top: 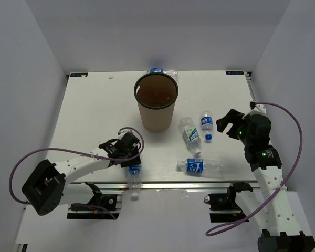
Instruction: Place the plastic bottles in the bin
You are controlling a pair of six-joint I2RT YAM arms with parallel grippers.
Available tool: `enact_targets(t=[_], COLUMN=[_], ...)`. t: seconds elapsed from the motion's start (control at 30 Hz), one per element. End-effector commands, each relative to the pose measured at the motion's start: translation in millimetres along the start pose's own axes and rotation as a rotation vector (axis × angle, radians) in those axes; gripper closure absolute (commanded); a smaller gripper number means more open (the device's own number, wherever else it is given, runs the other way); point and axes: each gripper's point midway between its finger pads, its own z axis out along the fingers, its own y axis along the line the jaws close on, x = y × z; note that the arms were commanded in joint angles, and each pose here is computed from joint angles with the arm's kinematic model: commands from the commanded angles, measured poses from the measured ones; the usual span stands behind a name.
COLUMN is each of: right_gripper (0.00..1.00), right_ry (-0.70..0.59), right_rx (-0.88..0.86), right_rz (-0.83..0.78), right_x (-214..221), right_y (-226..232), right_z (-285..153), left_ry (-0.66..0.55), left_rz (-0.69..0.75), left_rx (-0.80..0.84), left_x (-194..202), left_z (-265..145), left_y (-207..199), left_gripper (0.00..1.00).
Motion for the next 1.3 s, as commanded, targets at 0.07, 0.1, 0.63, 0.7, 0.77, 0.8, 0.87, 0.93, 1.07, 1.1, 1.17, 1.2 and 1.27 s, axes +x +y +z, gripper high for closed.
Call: enact_targets(t=[0.07, 0.1, 0.63, 0.7, 0.77, 0.8, 0.87, 0.93, 1.07, 1.1, 1.17, 1.2, 1.27], right_gripper=[0.11, 0.11, 0.11, 0.11, 0.11, 0.11, 0.11, 0.11, 0.11, 0.11, 0.11, 0.11, 0.11], right_ry=[-0.036, -0.037, -0.058, -0.058, -0.068, -0.045, -0.045, -0.038, 0.032, 0.045, 0.101, 0.116, 0.167], right_rx=[-0.012, -0.013, -0.127, -0.158, -0.196, -0.231, -0.277, -0.316, -0.364, -0.391, -0.388, -0.366, -0.349], right_rz=[-0.022, -0.024, -0.055, -0.058, -0.055, -0.058, -0.082, -0.091, -0.096, -0.102, -0.092, -0.09, -0.104], right_x=[-9, -9, -4, -4, -3, 5, 8, 12, 28, 31, 41, 43, 53], right_y=[2, 2, 18, 24, 29, 33, 40, 45, 51, 55, 56, 54, 56], right_z=[0, -1, -5, -8, -9, -9, -11, -12, -6, -5, 4, 8, 17], left_ry=[-0.177, -0.228, -1.021, -1.094, -1.18, -1.213, -1.272, -1.246, -1.197, -1.187, -1.19, -1.193, -1.192], left_rz=[0.016, 0.009, -0.097, -0.073, -0.059, -0.053, -0.033, -0.003, 0.032, 0.038, 0.017, 0.008, 0.009], left_rx=[-0.101, -0.112, 0.23, 0.248, 0.247, 0.22, 0.163, 0.064, 0.057, 0.045, 0.014, 0.011, 0.005], left_x=[-52, -67, -303, -324, -346, -353, -368, -377, -379, -376, -376, -377, -377], left_z=[-28, -39, -305, -318, -318, -312, -293, -258, -240, -231, -229, -233, -241], left_y=[-3, -7, -157, -176, -194, -195, -203, -209, -221, -219, -212, -211, -208], left_gripper=[0.69, 0.74, 0.81, 0.78, 0.77, 0.74, 0.67, 0.66, 0.24, 0.07, 0.02, 0.02, 0.02])
